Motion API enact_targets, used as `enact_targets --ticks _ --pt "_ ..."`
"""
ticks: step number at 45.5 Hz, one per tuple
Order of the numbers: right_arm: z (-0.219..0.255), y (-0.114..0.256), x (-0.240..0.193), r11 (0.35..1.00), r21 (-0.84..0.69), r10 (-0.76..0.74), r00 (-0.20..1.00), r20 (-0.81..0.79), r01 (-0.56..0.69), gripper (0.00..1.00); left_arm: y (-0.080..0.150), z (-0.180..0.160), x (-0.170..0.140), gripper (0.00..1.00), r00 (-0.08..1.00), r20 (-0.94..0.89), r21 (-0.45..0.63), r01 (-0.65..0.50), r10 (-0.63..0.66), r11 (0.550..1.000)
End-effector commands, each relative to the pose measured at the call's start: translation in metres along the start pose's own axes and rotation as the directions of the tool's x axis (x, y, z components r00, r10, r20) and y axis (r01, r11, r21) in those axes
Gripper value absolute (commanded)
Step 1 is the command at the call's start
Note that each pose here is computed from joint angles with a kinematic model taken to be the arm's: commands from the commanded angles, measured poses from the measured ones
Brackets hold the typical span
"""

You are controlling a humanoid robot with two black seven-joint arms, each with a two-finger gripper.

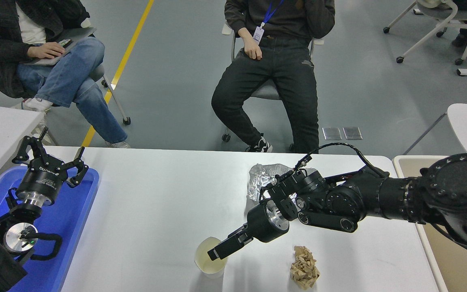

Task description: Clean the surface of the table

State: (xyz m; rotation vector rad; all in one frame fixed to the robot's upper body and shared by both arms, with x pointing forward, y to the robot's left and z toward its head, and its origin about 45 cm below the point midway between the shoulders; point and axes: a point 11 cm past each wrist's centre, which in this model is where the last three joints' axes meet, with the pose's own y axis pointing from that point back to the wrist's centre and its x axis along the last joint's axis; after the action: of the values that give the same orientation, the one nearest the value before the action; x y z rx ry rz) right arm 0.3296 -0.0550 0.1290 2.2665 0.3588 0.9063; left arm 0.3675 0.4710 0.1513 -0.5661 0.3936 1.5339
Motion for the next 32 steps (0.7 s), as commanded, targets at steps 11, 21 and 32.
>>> enact_targets --ticks 11,21,32 --pt "0.0219 0.0023 -0.0096 0.997 -0.060 0.046 0.998 -0.037 -0.048 0.99 0.0000 0.0006 0.0003 1.00 1.000 0.001 0.000 0.000 0.000 1.000" --pt "0.0213 0.0007 -0.0114 0.997 -0.055 0.060 0.997 -0.041 -0.062 0.98 0.0000 0.0006 0.0003 1.00 1.000 0.001 0.000 0.000 0.000 1.000" --pt "0.0179 -0.0010 -0.0130 0.997 -0.044 0.055 0.998 -0.040 -0.057 0.98 0.0000 0.0006 0.0003 1.00 1.000 0.001 0.000 0.000 0.000 1.000"
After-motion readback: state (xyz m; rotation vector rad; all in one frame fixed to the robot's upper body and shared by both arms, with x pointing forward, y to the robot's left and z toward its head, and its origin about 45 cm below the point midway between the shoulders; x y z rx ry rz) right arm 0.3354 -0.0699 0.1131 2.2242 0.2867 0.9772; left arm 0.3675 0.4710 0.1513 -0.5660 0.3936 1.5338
